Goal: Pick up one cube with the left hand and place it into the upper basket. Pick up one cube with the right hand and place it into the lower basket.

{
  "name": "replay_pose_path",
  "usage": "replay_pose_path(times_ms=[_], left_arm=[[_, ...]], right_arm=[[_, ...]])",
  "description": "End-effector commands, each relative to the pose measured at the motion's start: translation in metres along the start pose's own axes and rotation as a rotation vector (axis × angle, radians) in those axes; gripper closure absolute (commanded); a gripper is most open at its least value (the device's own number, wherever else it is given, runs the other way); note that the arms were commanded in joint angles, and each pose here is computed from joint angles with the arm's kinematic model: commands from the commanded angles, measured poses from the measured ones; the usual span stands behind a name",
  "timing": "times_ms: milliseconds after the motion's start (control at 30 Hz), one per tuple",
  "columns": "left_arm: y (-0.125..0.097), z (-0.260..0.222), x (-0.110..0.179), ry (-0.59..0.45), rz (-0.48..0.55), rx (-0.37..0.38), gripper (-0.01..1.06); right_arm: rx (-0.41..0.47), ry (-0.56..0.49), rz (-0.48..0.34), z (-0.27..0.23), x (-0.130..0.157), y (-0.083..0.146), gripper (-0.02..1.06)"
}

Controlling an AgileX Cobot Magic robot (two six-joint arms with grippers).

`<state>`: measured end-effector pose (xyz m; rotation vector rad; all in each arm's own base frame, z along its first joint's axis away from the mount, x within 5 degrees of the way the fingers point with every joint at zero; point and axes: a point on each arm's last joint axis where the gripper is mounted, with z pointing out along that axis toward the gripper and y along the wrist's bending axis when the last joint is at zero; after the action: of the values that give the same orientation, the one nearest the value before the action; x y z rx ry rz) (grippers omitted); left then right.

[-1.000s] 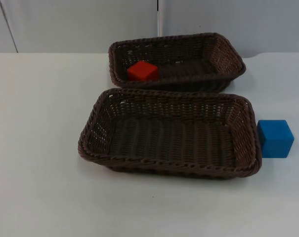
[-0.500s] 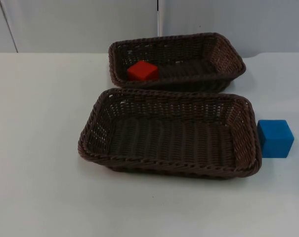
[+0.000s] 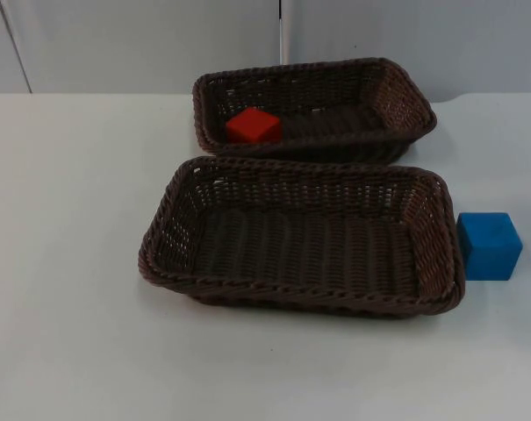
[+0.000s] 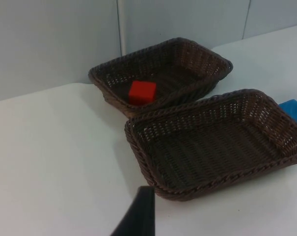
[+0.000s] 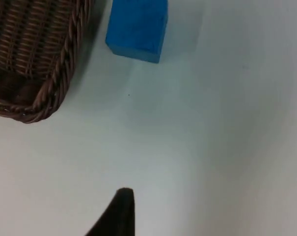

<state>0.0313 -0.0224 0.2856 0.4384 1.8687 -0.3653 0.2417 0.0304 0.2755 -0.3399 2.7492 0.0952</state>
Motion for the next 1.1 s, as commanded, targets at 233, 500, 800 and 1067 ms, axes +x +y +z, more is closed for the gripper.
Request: replay_pose_path(times_ms=[233, 500, 800, 1067], left_arm=[[0.000, -0.001, 0.000, -0.013, 0.000, 0.003, 0.16], [0.000, -0.001, 0.000, -0.015, 0.003, 0.000, 0.16], [0.001, -0.001, 0.000, -0.014, 0.013, -0.008, 0.16], [0.001, 0.000, 0.000, -0.013, 0.016, -0.011, 0.16]], right_arm=[[-0.018, 0.058, -0.168, 0.042, -0.049, -0.011, -0.01], [-0.030, 0.079, -0.309, 0.081, -0.082, -0.019, -0.01], [-0.090, 0.099, -0.551, 0.115, -0.098, -0.013, -0.01], [-0.132, 0.076, -0.839, 0.155, -0.104, 0.022, -0.01]])
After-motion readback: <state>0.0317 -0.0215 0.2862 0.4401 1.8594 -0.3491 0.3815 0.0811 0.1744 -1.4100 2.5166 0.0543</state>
